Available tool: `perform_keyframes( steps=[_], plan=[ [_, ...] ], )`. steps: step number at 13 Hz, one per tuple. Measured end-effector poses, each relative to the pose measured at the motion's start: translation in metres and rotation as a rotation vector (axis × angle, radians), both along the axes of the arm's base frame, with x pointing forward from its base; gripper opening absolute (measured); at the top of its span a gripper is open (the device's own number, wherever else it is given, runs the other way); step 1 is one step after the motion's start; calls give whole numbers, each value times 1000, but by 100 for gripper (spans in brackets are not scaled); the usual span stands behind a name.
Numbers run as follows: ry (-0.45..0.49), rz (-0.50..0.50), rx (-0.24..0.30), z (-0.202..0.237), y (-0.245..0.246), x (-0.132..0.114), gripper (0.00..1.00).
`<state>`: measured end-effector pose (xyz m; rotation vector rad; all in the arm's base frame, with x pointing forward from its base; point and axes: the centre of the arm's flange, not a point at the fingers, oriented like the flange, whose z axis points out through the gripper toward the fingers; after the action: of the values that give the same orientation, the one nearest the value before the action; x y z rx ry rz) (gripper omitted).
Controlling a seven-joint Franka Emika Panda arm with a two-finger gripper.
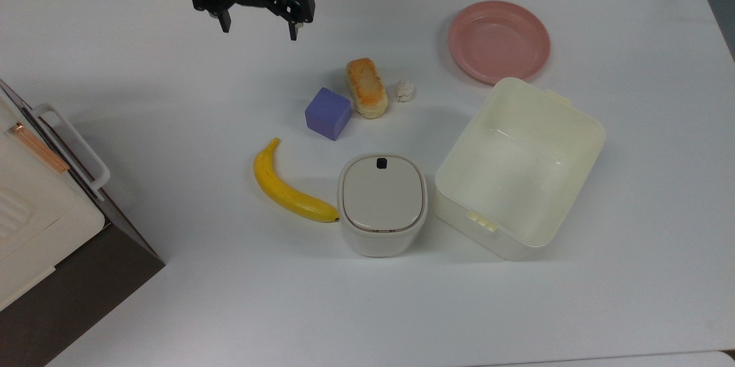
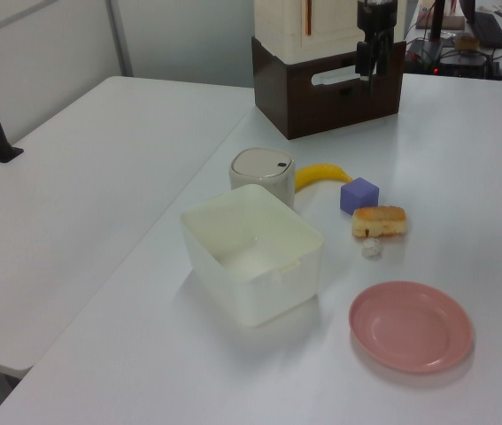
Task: Open the trash can
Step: 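Move the gripper toward the small white trash can's lid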
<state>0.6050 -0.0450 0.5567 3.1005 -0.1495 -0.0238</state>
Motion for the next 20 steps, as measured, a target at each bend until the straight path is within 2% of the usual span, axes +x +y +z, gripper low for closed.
perform_keyframes(
  steps=[9, 17, 20],
  plan=[
    [24, 52, 3, -11, 1, -1, 100],
    [143, 153, 14, -67, 40, -11, 100],
    [154, 162, 14, -73, 46, -12, 100]
  ],
)
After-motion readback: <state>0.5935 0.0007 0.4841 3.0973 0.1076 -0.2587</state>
